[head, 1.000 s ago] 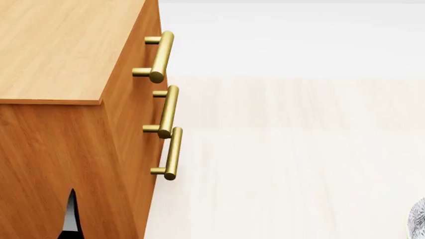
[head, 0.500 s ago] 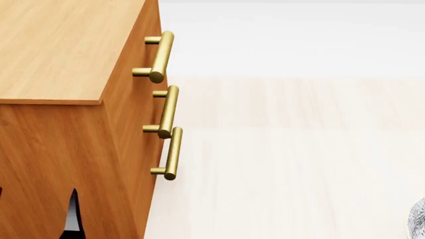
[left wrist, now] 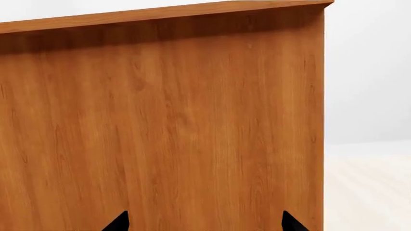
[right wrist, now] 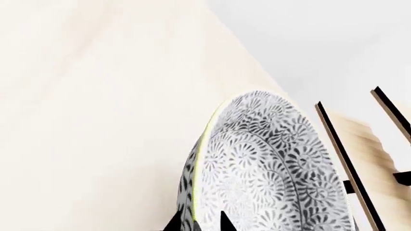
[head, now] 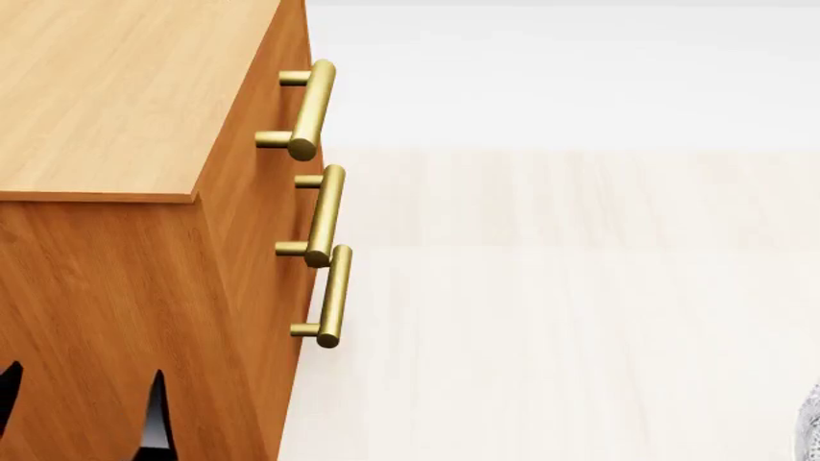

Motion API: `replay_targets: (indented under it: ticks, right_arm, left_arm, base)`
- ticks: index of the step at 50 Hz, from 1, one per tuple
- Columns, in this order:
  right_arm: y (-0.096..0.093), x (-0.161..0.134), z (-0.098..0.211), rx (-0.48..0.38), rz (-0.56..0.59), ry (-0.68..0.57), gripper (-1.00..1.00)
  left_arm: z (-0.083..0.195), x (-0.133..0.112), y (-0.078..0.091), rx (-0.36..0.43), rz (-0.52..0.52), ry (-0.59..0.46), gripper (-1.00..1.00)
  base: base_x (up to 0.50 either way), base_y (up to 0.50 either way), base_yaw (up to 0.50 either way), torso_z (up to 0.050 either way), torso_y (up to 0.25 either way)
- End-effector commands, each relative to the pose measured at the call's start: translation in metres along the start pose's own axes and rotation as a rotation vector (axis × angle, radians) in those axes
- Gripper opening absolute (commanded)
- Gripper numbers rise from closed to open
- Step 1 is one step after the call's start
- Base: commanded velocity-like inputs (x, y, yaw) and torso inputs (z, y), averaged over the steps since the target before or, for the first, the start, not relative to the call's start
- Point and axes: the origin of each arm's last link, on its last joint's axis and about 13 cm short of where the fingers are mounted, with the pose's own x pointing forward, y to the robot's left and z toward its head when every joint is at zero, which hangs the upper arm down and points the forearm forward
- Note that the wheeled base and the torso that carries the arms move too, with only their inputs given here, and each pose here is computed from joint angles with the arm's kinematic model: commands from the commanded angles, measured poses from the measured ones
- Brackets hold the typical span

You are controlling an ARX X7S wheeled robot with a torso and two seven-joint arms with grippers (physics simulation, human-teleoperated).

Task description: Close the top drawer of the cabinet and put the bowl on top of it.

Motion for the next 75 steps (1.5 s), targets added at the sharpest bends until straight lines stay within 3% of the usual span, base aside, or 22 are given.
replay_targets:
  ticks: [1, 9, 16, 23, 32, 48, 63, 75]
  right_arm:
    - [0.003, 0.0, 0.011, 0.067, -0.005, -0.029, -1.0]
    - [-0.001, -0.004, 0.022, 0.111, -0.046, -0.059, -1.0]
    - [-0.019, -0.013, 0.034, 0.191, -0.127, -0.108, -1.0]
    - [-0.034, -0.018, 0.051, 0.211, -0.151, -0.153, -1.0]
    - [-0.064, -0.027, 0.098, 0.191, -0.194, -0.24, -1.0]
    - [-0.084, -0.018, 0.174, 0.11, -0.19, -0.371, -1.0]
    - [-0.095, -0.006, 0.235, 0.087, -0.181, -0.439, -1.0]
    - [-0.096, 0.003, 0.3, 0.087, -0.148, -0.535, -1.0]
  left_arm:
    - [0.001, -0.001, -0.001, 0.0, -0.007, 0.003, 1.0]
    - [-0.002, -0.001, 0.002, -0.006, 0.003, 0.006, 1.0]
    - [-0.001, -0.002, 0.003, -0.017, 0.003, 0.008, 1.0]
    - [-0.001, -0.001, 0.003, -0.018, 0.007, 0.005, 1.0]
    - [-0.002, 0.0, 0.004, -0.044, -0.003, 0.026, 1.0]
    - [-0.001, 0.0, 0.007, -0.075, -0.019, 0.042, 1.0]
    - [-0.003, 0.003, 0.008, -0.122, -0.058, 0.076, 1.0]
    - [-0.007, 0.008, 0.01, -0.132, -0.051, 0.086, 1.0]
  base:
    - [0.0, 0.0, 0.0, 0.0, 0.0]
    - [0.0, 0.0, 0.0, 0.0, 0.0]
    - [0.0, 0.0, 0.0, 0.0, 0.0]
    - [0.0, 0.0, 0.0, 0.0, 0.0]
    - [0.0, 0.0, 0.0, 0.009, 0.08]
    - [0.0, 0.0, 0.0, 0.021, 0.196]
    - [0.0, 0.0, 0.0, 0.025, 0.195]
    - [0.0, 0.0, 0.0, 0.025, 0.226]
